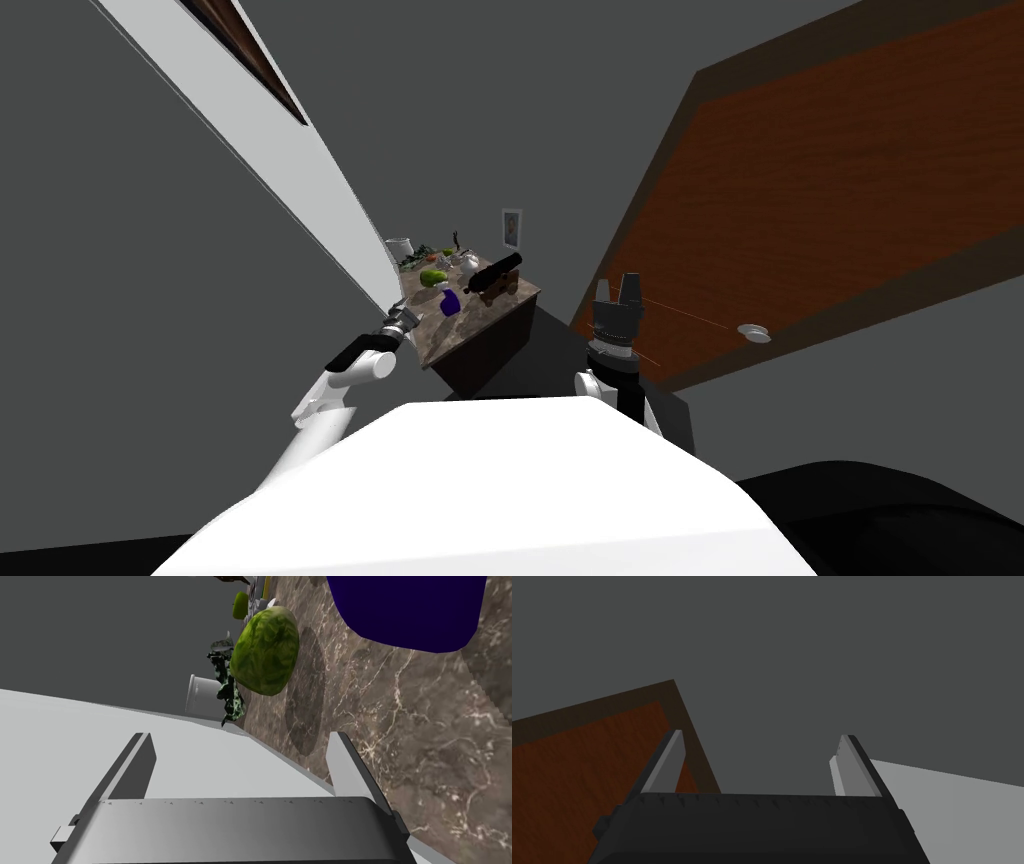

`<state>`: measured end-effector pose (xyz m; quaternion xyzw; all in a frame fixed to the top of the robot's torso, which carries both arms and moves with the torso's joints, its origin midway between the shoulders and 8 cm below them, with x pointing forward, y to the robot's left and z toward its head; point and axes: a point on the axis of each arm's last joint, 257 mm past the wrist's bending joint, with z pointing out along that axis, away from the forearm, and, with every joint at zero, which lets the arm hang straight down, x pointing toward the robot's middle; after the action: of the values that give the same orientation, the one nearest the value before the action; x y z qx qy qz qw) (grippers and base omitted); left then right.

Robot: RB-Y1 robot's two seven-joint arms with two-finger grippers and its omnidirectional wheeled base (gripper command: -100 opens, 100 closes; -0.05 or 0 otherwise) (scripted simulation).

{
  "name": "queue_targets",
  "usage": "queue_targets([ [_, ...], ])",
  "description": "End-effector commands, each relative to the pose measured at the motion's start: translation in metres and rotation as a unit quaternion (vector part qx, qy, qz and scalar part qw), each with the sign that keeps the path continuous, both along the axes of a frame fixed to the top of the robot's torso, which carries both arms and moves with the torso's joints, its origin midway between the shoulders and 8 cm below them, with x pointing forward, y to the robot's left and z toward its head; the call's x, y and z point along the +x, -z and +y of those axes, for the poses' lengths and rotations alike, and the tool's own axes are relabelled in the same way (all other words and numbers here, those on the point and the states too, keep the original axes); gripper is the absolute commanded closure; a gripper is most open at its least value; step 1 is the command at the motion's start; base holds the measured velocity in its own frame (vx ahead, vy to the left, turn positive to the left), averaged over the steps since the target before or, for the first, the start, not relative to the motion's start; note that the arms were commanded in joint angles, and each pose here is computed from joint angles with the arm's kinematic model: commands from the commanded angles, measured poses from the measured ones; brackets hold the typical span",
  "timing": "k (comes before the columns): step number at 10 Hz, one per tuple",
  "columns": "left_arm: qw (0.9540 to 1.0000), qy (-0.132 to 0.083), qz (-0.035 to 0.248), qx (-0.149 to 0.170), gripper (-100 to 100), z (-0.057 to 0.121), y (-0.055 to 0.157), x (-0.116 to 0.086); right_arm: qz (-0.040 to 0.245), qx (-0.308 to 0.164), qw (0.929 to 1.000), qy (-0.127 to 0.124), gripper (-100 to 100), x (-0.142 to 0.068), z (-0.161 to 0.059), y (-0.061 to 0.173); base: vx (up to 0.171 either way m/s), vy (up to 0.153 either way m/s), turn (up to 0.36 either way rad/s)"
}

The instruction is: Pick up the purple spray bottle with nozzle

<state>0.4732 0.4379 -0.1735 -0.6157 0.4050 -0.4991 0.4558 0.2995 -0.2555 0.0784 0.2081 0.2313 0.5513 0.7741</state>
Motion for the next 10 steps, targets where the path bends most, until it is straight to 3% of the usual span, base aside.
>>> queue_targets([
  [1, 0.9997, -0.003, 0.023, -0.012, -100, 0.004, 0.013, 0.0, 0.0, 0.0, 1.0, 0.0, 0, 0.0, 0.0, 0.0, 0.017, -0.017, -0.057],
  [2, 0.9996, -0.003, 0.027, -0.012, -100, 0.004, 0.014, 0.0, 0.0, 0.0, 1.0, 0.0, 0, 0.0, 0.0, 0.0, 0.008, -0.006, -0.001],
  [3, 0.9986, -0.011, 0.043, -0.029, -100, 0.019, 0.02, 0.003, 0.0, 0.0, 1.0, 0.0, 0, 0.0, 0.0, 0.0, 0.012, -0.017, -0.112],
  [4, 0.9979, -0.01, 0.056, -0.031, -100, 0.019, 0.027, 0.001, 0.0, 0.0, 1.0, 0.0, 0, 0.0, 0.0, 0.0, 0.014, -0.011, -0.06],
  [5, 0.9964, -0.019, 0.067, -0.049, -100, 0.034, 0.029, 0.004, 0.0, 0.0, 1.0, 0.0, 0, 0.0, 0.0, 0.0, 0.021, -0.017, -0.126],
  [7, 0.9949, -0.018, 0.085, -0.052, -100, 0.033, 0.039, 0.002, 0.0, 0.0, 1.0, 0.0, 0, 0.0, 0.0, 0.0, 0.011, -0.01, -0.013],
  [10, 0.9883, -0.034, 0.117, -0.093, -100, 0.06, 0.048, 0.005, 0.0, 0.0, 1.0, 0.0, 0, 0.0, 0.0, 0.0, 0.014, -0.017, -0.098],
])
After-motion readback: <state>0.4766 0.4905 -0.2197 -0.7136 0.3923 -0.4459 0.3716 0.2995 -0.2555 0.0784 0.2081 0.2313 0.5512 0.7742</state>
